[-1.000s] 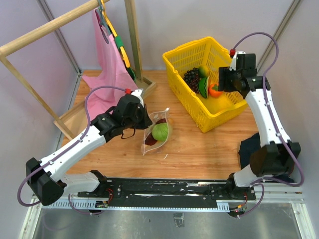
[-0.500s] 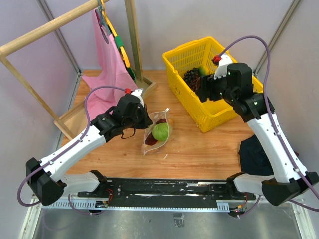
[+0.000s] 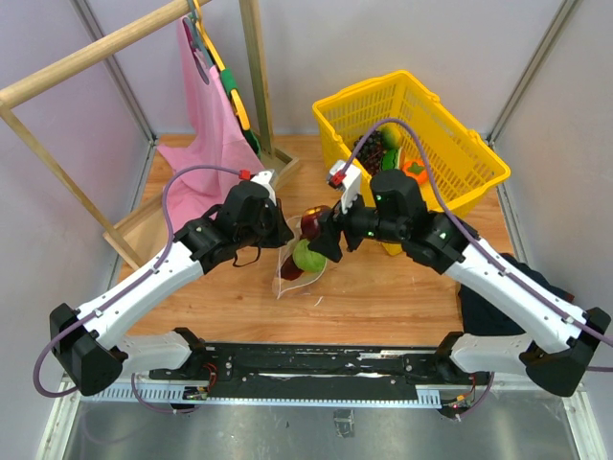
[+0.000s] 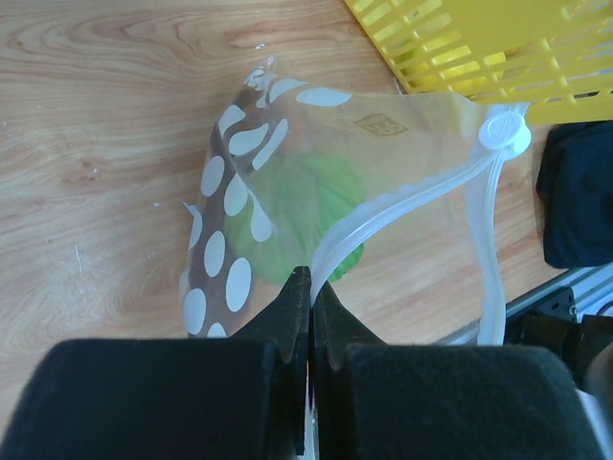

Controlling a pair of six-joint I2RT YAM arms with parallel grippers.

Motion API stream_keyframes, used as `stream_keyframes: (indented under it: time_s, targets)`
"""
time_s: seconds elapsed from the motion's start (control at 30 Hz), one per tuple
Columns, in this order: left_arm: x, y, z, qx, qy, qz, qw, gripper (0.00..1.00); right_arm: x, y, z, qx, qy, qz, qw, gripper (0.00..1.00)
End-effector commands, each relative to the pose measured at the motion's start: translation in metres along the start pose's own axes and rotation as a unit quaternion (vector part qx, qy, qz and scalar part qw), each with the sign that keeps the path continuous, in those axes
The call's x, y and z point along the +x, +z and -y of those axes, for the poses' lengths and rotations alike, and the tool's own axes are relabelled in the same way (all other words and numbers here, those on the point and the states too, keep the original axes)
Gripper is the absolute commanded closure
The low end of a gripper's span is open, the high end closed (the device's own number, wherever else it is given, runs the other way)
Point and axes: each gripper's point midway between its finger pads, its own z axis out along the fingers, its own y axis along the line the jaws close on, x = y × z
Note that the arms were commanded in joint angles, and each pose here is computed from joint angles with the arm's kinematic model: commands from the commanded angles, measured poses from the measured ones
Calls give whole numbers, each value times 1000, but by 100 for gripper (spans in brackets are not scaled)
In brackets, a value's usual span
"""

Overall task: Place the food in the zip-top bag and seal the zipper
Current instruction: Place the fake fruit in the zipper food storage bag.

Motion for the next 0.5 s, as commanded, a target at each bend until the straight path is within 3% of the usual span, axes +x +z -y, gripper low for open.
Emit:
stream_keyframes:
  time_s: [0.0, 0.47]
  targets:
    - [-23, -10, 14, 29, -10, 39, 999, 100, -3, 21, -28, -52, -32, 20, 998, 49]
    - [-22, -9, 21, 49, -16, 37, 998, 100, 52, 64, -43, -85, -44, -23, 995, 39]
